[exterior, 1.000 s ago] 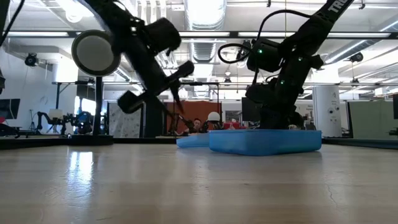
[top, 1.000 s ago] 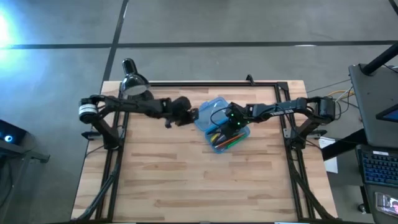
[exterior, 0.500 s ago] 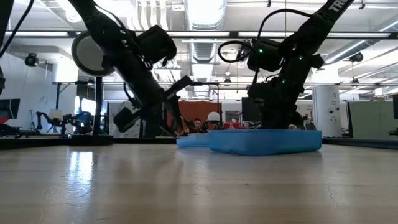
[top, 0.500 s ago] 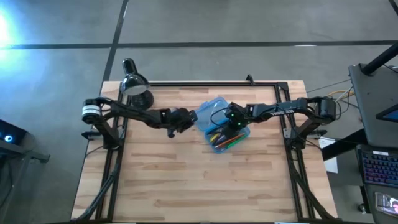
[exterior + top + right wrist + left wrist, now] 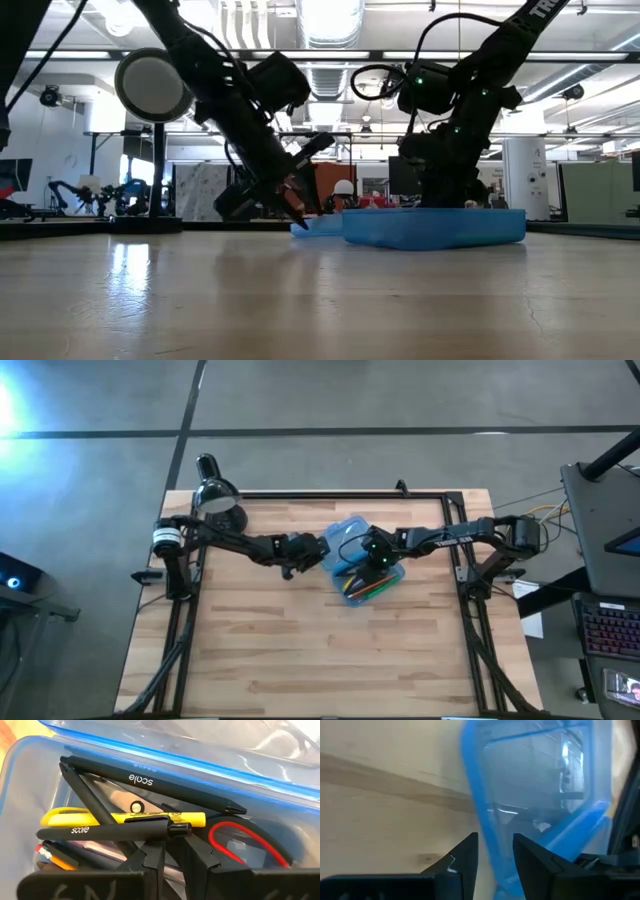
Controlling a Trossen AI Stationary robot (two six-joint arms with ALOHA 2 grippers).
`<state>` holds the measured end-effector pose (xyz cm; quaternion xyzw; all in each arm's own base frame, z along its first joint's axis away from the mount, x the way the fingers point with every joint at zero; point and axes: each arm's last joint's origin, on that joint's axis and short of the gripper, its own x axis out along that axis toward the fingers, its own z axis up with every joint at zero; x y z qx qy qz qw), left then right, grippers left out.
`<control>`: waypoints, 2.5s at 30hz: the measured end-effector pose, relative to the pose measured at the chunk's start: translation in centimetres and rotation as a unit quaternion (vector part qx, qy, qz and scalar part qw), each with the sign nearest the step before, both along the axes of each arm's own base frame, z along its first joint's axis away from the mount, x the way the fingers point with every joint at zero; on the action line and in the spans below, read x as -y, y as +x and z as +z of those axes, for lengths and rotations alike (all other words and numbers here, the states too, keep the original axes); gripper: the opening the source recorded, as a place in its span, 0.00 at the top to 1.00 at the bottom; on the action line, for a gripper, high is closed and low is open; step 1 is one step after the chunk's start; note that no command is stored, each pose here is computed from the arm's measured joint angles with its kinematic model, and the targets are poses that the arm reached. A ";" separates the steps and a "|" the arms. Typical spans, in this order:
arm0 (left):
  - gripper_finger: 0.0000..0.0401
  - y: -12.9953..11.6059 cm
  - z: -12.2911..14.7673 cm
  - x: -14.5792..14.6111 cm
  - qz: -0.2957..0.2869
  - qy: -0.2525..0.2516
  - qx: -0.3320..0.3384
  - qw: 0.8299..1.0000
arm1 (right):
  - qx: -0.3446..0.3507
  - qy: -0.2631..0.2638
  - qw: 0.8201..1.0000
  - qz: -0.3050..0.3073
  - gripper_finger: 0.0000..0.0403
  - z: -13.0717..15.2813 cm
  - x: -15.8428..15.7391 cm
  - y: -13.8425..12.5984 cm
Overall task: Pick & place school supplies into a supply box
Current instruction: Close the supply box
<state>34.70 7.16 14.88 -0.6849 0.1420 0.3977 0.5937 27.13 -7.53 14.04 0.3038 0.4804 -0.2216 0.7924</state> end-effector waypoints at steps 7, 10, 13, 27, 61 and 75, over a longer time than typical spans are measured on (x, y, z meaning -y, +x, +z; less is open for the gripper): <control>0.73 0.2 0.4 -0.1 -0.016 0.014 -0.021 1.000 | -0.002 0.000 1.000 0.001 0.88 0.0 -0.1 0.0; 0.73 0.1 -0.2 0.0 -0.016 0.004 -0.028 0.999 | -0.002 0.000 1.000 0.001 0.88 0.0 -0.1 0.0; 0.73 0.3 -0.3 -0.1 -0.016 0.003 -0.028 0.999 | -0.002 0.000 1.000 0.001 0.88 0.0 -0.2 0.0; 0.73 0.4 0.0 -0.6 0.012 0.030 -0.027 0.999 | -0.002 -0.002 1.000 0.002 0.88 0.0 -0.2 0.0; 0.99 3.2 0.9 -1.6 -0.046 0.191 -0.076 0.978 | 0.033 -0.027 0.999 -0.011 0.88 4.8 -0.9 -2.4; 0.99 5.1 4.0 0.4 -0.091 0.315 -0.128 0.936 | 0.109 -0.107 0.976 -0.153 0.88 12.5 -2.4 -10.7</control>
